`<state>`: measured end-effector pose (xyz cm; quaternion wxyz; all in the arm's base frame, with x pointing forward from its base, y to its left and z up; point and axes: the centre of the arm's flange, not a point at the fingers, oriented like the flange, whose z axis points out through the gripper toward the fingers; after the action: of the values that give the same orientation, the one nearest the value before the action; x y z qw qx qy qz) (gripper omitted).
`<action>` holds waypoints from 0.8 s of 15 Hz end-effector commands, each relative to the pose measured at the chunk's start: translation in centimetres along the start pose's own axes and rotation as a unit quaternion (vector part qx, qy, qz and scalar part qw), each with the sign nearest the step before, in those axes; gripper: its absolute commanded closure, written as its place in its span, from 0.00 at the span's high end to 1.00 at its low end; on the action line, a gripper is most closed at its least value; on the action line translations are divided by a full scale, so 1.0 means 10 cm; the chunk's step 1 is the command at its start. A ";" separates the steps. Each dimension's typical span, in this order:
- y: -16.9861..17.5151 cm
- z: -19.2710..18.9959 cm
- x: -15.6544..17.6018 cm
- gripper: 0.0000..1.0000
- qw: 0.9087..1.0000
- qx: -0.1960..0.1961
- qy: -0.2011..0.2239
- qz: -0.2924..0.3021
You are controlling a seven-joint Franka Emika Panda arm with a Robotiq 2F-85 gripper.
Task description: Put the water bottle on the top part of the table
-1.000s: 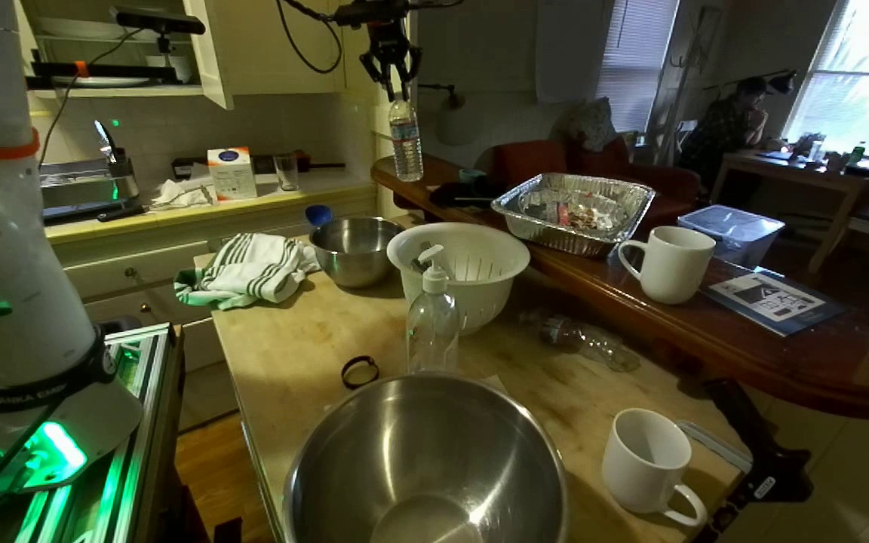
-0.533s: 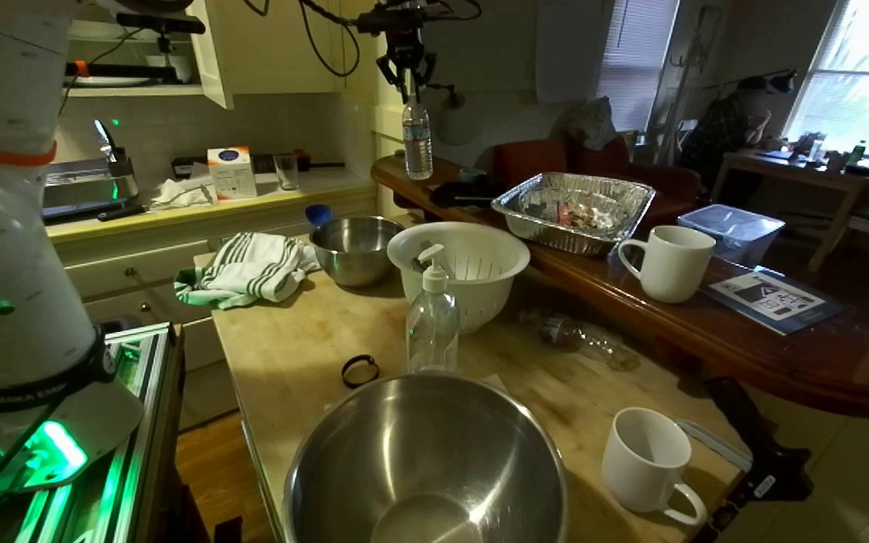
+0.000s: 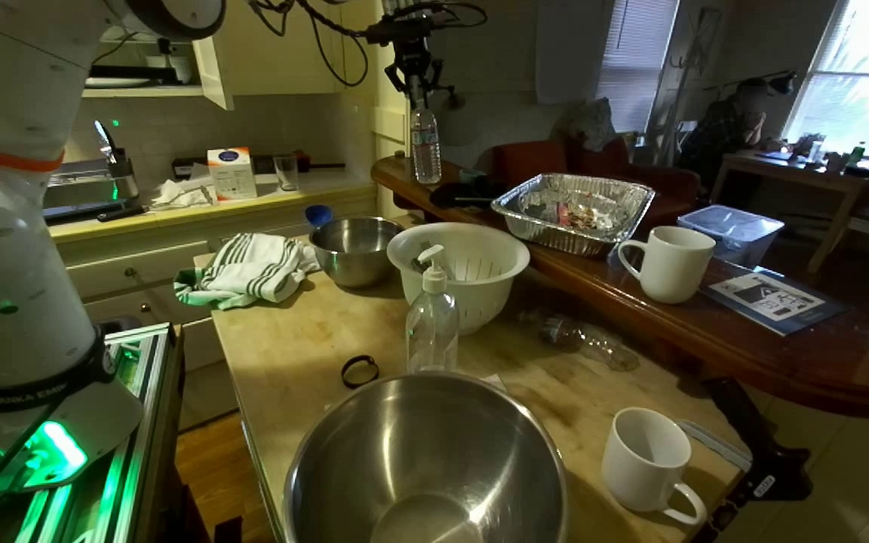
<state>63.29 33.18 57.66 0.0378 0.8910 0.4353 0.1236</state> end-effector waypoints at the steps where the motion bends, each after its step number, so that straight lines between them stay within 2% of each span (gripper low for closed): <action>1: 0.14 -0.09 0.63 0.08 1.000 -0.024 0.012 -0.008; 6: 0.07 -0.01 0.96 0.08 1.000 -0.008 0.022 -0.015; 12: 0.09 0.02 1.05 0.08 1.000 0.005 0.019 -0.004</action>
<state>65.63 38.22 56.49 0.0292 0.8837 0.4454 0.1412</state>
